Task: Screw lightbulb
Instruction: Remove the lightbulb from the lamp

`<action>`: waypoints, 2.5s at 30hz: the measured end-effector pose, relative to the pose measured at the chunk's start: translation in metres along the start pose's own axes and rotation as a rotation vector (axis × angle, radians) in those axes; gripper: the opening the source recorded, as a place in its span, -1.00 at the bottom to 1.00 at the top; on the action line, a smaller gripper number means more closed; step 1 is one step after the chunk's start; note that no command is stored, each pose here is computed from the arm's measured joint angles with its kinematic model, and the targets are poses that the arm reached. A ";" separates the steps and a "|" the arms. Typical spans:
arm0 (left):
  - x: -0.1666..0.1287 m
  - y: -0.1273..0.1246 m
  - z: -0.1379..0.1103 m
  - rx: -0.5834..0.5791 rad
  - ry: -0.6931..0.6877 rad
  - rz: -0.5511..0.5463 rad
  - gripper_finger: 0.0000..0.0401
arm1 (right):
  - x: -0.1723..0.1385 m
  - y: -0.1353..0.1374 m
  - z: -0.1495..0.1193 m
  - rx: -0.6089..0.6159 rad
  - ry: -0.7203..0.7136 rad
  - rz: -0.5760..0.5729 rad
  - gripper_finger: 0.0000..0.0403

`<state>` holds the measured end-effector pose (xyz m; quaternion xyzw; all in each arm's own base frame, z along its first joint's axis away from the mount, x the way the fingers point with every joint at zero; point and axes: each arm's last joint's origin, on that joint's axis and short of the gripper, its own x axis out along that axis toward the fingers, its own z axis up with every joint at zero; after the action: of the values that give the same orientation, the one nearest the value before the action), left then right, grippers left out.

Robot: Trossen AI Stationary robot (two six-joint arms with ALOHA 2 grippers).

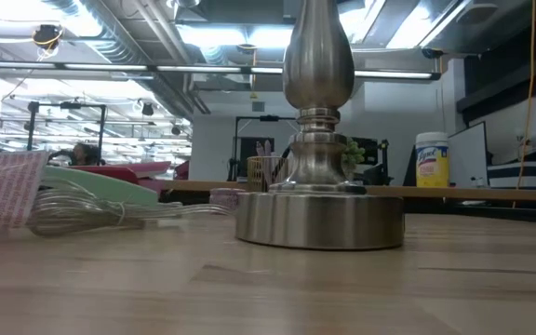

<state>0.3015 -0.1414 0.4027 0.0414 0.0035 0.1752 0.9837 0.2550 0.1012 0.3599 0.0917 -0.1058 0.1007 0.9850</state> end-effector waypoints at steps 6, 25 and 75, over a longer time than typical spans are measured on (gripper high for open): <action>-0.002 -0.002 0.000 -0.017 0.002 -0.022 -0.99 | 0.000 -0.001 0.000 -0.021 -0.004 -0.023 -0.93; -0.011 -0.011 -0.001 -0.002 0.010 -0.051 -0.99 | 0.003 -0.026 0.003 -0.064 -0.018 -0.171 -0.93; -0.011 -0.008 0.001 -0.017 0.006 0.045 -0.99 | 0.009 0.008 -0.011 -0.043 -0.058 -0.148 -0.93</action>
<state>0.2936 -0.1530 0.4024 0.0324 0.0041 0.1975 0.9798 0.2644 0.1127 0.3526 0.0807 -0.1295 0.0229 0.9880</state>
